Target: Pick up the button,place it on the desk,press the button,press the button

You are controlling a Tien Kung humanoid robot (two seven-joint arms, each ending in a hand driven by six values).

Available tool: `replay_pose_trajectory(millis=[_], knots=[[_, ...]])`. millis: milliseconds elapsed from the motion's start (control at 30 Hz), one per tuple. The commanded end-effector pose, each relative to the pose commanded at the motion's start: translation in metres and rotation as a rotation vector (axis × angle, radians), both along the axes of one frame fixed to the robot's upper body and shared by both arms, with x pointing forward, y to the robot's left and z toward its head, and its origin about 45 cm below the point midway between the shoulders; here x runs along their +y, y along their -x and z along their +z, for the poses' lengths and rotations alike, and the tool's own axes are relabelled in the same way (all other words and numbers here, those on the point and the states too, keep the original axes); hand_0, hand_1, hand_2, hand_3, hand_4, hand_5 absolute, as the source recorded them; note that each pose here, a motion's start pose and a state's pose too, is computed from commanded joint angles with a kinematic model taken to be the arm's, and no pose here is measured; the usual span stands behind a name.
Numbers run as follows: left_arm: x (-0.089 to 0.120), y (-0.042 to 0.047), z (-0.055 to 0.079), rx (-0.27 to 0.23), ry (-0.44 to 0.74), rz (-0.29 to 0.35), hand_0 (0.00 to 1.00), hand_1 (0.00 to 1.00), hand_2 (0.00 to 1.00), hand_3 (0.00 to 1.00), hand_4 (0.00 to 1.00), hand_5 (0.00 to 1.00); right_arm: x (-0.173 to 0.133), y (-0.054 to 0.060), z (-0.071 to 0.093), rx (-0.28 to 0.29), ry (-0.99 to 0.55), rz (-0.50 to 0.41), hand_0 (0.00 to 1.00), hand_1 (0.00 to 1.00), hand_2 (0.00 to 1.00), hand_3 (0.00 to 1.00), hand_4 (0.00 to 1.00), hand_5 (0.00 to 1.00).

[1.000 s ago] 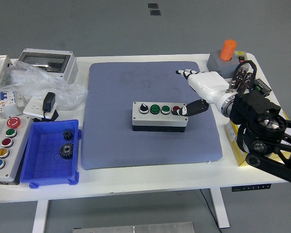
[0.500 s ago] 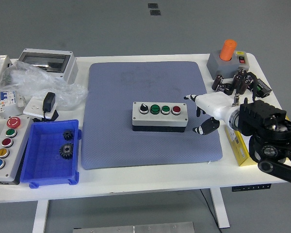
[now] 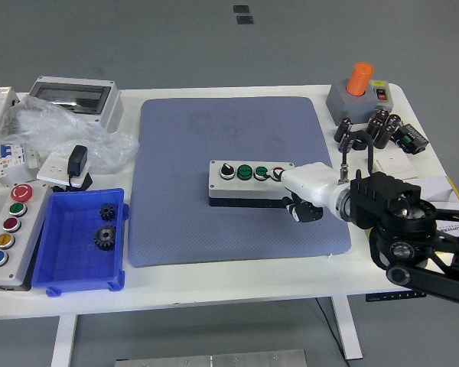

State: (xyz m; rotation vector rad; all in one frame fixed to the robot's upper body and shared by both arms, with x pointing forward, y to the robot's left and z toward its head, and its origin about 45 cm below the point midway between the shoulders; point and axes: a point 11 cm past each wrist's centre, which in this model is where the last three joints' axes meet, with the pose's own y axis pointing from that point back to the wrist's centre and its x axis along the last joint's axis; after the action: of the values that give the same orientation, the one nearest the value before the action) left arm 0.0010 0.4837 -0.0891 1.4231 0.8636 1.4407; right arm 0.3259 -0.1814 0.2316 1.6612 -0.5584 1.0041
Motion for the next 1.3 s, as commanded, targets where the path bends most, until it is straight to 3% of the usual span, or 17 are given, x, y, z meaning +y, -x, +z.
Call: replay_pose_trajectory(millis=[300, 567, 933, 1033, 1300], knots=[[0.0, -0.002, 0.0, -0.004, 0.001, -0.001, 0.587, 0.627, 0.601, 0.611, 0.559, 0.382, -0.006, -0.011, 0.005, -0.009, -0.013, -0.039, 0.581, 0.487, 0.29, 0.93, 0.355, 0.002], [0.0, -0.0027, 0.0, -0.006, 0.0, -0.003, 0.586, 0.626, 0.602, 0.611, 0.562, 0.384, -0.016, -0.024, -0.003, 0.004, -0.001, -0.095, 0.574, 0.48, 0.29, 0.928, 0.357, 0.002], [0.0, -0.0045, 0.001, -0.012, 0.001, -0.002, 0.587, 0.626, 0.602, 0.61, 0.562, 0.386, -0.022, -0.022, -0.02, 0.056, 0.04, -0.1, 0.561, 0.472, 0.29, 0.925, 0.366, 0.002], [0.0, -0.0046, 0.0, -0.012, 0.001, -0.002, 0.587, 0.626, 0.602, 0.61, 0.562, 0.386, -0.02, -0.024, -0.012, 0.028, 0.013, -0.102, 0.561, 0.472, 0.29, 0.925, 0.366, 0.002], [0.0, -0.003, 0.0, -0.008, 0.001, -0.001, 0.587, 0.627, 0.603, 0.611, 0.562, 0.387, -0.024, -0.042, 0.038, -0.141, -0.194, -0.139, 0.556, 0.47, 0.29, 0.91, 0.371, 0.002]])
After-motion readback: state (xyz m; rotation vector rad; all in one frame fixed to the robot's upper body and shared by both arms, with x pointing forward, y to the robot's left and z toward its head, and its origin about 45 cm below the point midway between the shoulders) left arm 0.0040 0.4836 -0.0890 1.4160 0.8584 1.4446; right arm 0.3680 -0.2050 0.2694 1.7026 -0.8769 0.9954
